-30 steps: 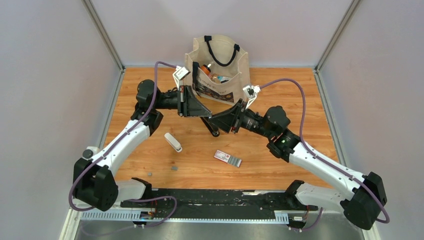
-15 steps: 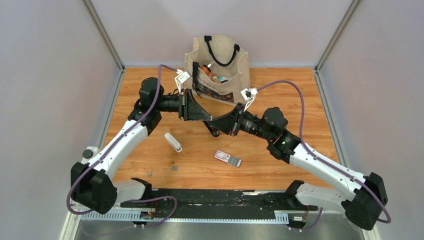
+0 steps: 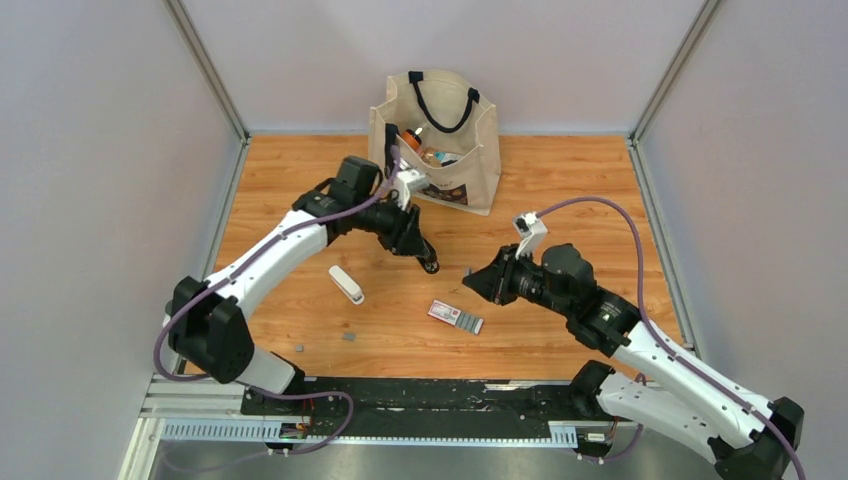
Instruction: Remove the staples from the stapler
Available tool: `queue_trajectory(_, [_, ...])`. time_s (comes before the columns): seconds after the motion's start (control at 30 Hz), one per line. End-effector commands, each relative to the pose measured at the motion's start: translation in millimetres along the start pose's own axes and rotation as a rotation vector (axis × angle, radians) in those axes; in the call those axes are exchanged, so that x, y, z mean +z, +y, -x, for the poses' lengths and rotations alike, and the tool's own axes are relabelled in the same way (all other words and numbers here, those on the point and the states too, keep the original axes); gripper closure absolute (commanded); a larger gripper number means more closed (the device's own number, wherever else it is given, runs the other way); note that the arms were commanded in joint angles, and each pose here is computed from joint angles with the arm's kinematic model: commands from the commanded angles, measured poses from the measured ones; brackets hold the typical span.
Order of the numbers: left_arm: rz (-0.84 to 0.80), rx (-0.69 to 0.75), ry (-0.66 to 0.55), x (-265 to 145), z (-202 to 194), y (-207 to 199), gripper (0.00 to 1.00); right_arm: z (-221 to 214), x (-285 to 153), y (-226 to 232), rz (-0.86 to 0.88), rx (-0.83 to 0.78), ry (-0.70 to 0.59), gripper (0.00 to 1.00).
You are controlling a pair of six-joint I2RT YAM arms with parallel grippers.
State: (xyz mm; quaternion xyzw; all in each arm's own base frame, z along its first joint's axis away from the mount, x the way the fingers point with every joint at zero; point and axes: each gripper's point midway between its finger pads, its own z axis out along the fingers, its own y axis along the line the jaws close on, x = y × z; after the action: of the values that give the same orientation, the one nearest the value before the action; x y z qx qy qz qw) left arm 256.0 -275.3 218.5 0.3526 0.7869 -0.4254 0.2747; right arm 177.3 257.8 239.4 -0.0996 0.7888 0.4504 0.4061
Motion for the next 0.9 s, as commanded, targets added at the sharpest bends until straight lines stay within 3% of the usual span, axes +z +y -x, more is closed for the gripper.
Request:
queue_trajectory(0.0, [0.079, 0.178, 0.166, 31.2, -36.1, 15.9, 0.52, -31.4, -23.0, -52.5, -0.243, 0.061, 0.055, 0.92])
queue_trajectory(0.13, [0.093, 0.228, 0.264, 64.6, -48.7, 25.9, 0.52, -50.6, -36.1, -83.5, -0.383, 0.124, 0.064, 0.92])
queue_trajectory(0.37, [0.096, 0.267, 0.389, 108.9, -55.3, 25.6, 0.54, -67.6, -48.9, -100.0, -0.456, 0.181, 0.078, 0.93])
queue_trajectory(0.63, [0.136, 0.281, 0.519, 134.4, -85.3, 38.4, 0.56, -77.3, -55.1, -111.3, -0.515, 0.195, 0.1, 0.93])
queue_trajectory(0.87, [0.114, 0.259, 0.554, 144.1, -106.6, 33.6, 0.59, -75.9, -52.2, -109.5, -0.506, 0.193, 0.101, 0.93])
